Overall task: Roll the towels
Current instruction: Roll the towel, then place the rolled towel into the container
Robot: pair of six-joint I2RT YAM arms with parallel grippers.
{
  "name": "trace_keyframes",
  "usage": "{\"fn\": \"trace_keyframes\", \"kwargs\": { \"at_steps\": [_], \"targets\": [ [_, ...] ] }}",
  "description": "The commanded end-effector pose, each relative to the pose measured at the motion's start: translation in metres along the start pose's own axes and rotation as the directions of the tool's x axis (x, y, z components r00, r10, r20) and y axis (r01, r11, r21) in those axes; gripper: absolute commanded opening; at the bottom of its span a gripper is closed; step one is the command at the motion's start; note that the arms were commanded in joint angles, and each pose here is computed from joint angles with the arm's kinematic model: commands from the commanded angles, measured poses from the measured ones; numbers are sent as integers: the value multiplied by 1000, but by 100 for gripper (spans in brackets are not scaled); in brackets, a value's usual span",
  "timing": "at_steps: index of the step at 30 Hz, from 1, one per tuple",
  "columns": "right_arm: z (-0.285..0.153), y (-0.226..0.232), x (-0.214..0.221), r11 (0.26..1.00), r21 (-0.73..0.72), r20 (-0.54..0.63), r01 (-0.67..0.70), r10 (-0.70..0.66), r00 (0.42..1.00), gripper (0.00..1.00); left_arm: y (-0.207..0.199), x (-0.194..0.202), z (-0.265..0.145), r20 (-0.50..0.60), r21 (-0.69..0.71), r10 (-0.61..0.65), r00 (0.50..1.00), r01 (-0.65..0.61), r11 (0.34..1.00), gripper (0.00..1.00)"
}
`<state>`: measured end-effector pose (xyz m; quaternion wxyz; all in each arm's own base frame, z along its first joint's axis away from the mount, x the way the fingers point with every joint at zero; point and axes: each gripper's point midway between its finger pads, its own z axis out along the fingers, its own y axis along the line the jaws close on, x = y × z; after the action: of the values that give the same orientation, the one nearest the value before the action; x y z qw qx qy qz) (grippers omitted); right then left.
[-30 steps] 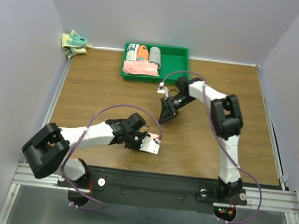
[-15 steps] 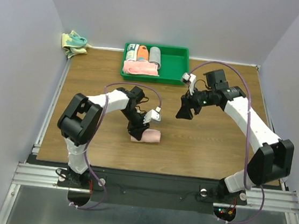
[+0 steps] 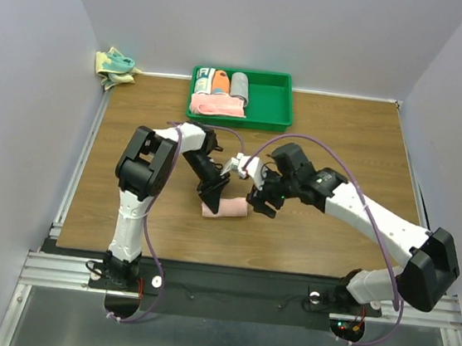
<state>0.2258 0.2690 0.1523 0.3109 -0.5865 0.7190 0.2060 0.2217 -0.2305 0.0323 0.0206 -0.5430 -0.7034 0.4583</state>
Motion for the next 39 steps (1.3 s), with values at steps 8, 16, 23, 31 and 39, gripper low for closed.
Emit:
{"fn": "trace_keyframes", "kwargs": {
  "at_steps": [8,16,23,31,39],
  "targets": [
    [71,-7,-17,939,212,-20,270,-271,962,75,25,58,14,-170,21,-42,985,46,999,18],
    [99,28,-18,924,123,-6,363,-365,931,75,30,70,17,-180,40,-59,982,67,997,20],
    [124,48,3,910,60,-24,410,-409,912,77,32,72,18,-177,48,-59,983,68,997,22],
    [144,41,23,880,120,-34,460,-460,887,72,35,76,16,-177,47,-55,983,64,997,23],
    [160,57,56,892,36,-46,452,-450,892,29,42,69,11,-161,28,-33,986,38,999,35]
  ]
}}
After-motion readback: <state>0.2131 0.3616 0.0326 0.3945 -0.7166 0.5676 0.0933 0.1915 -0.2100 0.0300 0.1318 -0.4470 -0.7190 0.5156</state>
